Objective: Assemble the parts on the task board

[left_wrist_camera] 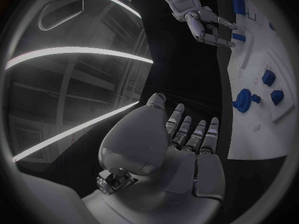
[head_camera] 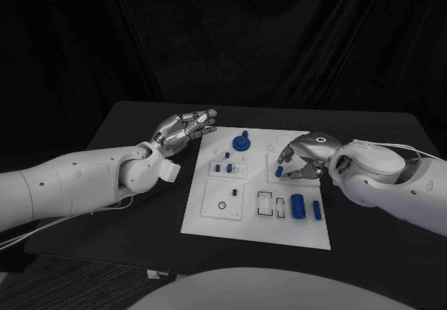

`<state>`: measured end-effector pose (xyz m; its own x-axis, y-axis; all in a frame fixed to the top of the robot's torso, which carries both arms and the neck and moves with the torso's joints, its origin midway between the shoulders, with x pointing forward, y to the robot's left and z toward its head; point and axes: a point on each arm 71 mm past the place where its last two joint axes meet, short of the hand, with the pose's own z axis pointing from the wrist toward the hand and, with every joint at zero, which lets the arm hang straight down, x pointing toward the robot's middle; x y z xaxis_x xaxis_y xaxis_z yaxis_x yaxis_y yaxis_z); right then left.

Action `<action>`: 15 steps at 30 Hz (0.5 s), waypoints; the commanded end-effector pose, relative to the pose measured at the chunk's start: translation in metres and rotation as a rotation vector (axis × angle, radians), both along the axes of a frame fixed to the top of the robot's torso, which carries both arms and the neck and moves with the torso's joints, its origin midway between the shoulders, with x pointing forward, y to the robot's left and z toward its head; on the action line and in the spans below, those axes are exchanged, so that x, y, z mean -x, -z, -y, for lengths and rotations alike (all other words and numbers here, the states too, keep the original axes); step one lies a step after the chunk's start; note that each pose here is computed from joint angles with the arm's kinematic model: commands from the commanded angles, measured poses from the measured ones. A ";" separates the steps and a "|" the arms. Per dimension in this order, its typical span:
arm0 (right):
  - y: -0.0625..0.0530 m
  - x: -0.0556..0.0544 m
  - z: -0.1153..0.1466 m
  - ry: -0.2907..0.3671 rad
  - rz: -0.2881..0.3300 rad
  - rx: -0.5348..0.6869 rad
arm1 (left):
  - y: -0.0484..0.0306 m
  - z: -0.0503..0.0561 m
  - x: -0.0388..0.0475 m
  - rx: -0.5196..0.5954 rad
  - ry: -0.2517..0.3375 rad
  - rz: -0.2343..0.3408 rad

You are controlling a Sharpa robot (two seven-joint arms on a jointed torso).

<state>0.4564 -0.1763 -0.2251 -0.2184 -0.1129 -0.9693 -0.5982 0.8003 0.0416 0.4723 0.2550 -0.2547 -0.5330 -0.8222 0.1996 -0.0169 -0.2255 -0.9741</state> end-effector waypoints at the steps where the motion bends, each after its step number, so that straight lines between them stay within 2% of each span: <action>1: 0.004 0.001 -0.002 -0.008 -0.005 -0.004 | -0.0026 0.001 0.0008 0.041 0.003 0.031; 15: 0.009 -0.001 -0.010 -0.033 0.005 -0.030 | -0.0012 0.000 0.0015 0.040 0.004 0.027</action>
